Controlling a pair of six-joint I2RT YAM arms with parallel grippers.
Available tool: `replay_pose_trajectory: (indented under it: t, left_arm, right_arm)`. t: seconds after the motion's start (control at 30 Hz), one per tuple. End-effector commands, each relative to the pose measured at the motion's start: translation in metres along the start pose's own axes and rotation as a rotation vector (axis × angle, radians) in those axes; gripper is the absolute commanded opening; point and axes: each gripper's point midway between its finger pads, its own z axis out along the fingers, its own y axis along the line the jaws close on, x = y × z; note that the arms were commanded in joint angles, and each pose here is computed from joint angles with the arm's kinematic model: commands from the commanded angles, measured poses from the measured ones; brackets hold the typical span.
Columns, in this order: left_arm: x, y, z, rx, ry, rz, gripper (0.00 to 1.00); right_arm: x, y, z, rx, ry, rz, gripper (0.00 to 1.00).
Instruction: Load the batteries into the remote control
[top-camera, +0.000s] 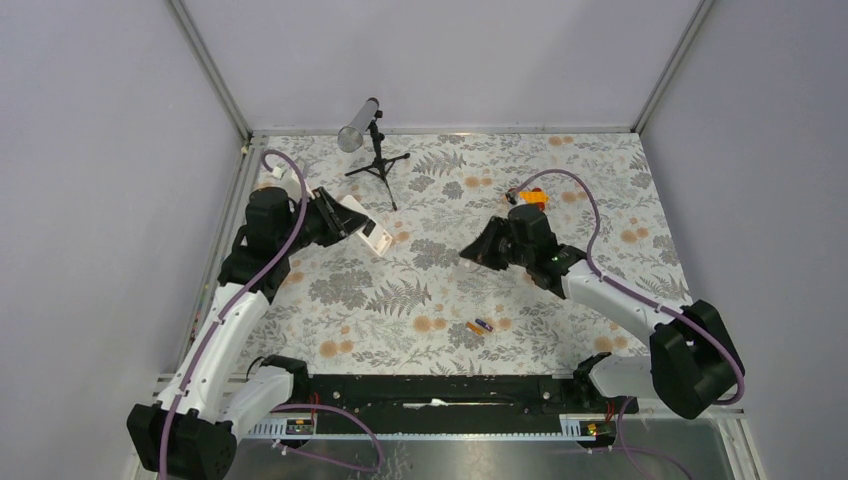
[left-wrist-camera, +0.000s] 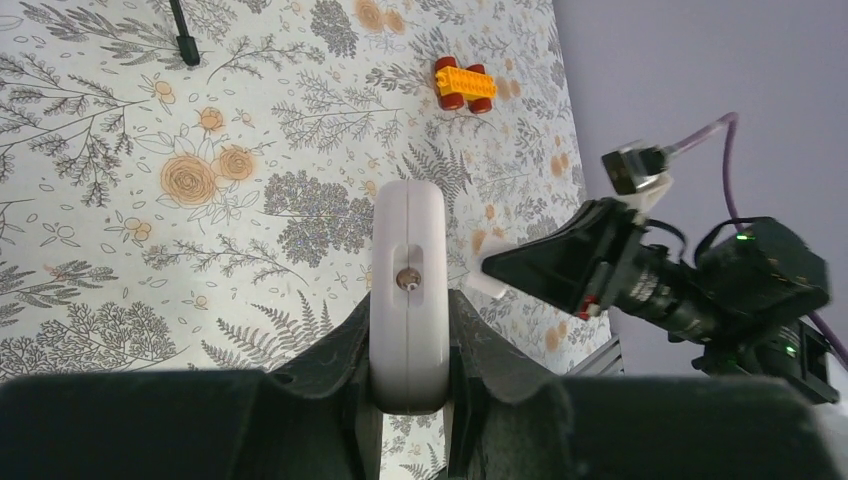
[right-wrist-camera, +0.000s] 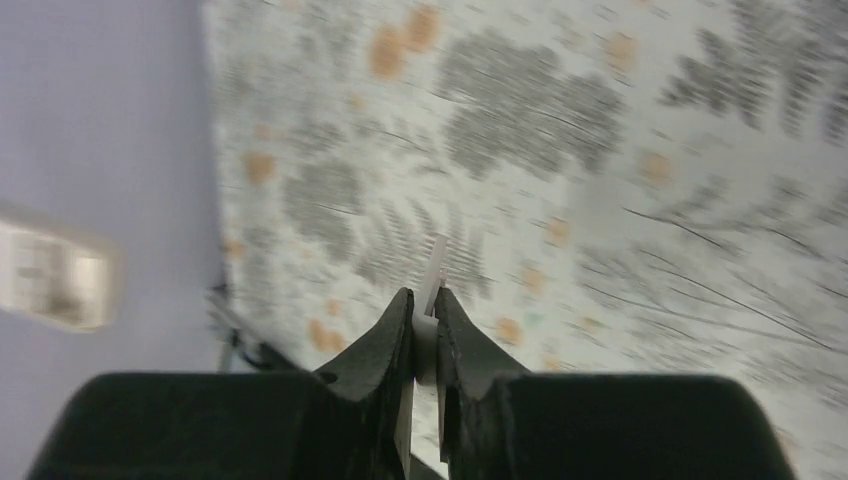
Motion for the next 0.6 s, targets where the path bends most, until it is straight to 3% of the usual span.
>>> replay_pose_trajectory:
  t: [0.0, 0.2, 0.37, 0.57]
  left_arm:
    - [-0.009, -0.018, -0.003, 0.099, -0.042, 0.070, 0.00]
    - [-0.009, -0.025, -0.003, 0.140, -0.044, 0.065, 0.00]
    - [-0.010, -0.029, -0.005, 0.158, -0.046, 0.071, 0.00]
    - [-0.012, -0.033, -0.008, 0.178, -0.061, 0.077, 0.00]
  right_arm:
    - [0.033, -0.092, -0.012, 0.236, 0.112, -0.199, 0.04]
    - [0.042, -0.094, 0.001, 0.089, 0.152, -0.164, 0.09]
    - [0.041, -0.117, -0.002, 0.195, 0.160, -0.135, 0.27]
    - [0.035, -0.141, -0.018, 0.363, 0.138, -0.158, 0.42]
